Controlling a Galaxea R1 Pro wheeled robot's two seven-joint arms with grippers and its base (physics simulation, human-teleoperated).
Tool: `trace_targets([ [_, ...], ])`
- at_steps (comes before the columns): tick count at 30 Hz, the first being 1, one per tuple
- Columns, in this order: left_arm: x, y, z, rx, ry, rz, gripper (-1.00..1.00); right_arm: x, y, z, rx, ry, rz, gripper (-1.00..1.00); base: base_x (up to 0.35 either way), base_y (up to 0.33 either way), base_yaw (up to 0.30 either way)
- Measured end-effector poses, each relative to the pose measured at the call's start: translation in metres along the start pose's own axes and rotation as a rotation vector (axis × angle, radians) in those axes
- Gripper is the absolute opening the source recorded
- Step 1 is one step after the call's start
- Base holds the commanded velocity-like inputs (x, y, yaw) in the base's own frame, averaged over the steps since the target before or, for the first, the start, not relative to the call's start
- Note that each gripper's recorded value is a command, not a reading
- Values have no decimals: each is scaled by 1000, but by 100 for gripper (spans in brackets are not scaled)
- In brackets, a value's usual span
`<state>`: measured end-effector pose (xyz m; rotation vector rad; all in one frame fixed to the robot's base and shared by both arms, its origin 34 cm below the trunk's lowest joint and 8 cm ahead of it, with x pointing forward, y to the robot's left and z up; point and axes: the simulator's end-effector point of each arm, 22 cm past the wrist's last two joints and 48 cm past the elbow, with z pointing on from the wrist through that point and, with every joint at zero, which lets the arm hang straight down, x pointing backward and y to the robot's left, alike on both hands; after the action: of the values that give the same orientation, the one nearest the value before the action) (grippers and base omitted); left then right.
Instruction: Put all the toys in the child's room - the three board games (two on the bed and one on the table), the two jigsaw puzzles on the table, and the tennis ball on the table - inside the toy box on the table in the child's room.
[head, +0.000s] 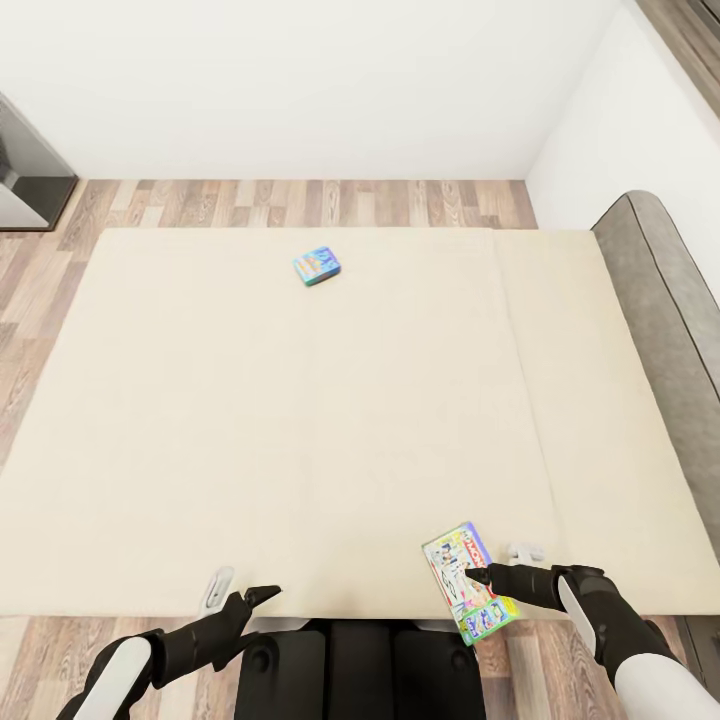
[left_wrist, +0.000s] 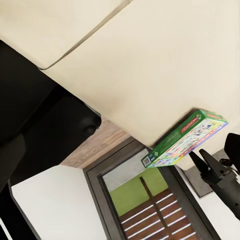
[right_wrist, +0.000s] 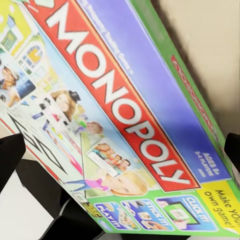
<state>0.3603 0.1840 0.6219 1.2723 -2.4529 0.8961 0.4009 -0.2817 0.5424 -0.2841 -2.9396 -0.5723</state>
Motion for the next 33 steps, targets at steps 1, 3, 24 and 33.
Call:
trace_targets([
  [1, 0, 0, 0, 0, 0, 0, 100, 0, 0, 0, 0, 0, 0, 100, 0, 158, 0],
  [3, 0, 0, 0, 1, 0, 0, 100, 0, 0, 0, 0, 0, 0, 100, 0, 183, 0],
  [24, -1, -1, -1, 1, -3, 0, 100, 0, 0, 0, 0, 0, -1, 100, 0, 249, 0],
  [33, -2, -1, -1, 2, -4, 0, 100, 0, 0, 0, 0, 0, 0, 100, 0, 83, 0],
])
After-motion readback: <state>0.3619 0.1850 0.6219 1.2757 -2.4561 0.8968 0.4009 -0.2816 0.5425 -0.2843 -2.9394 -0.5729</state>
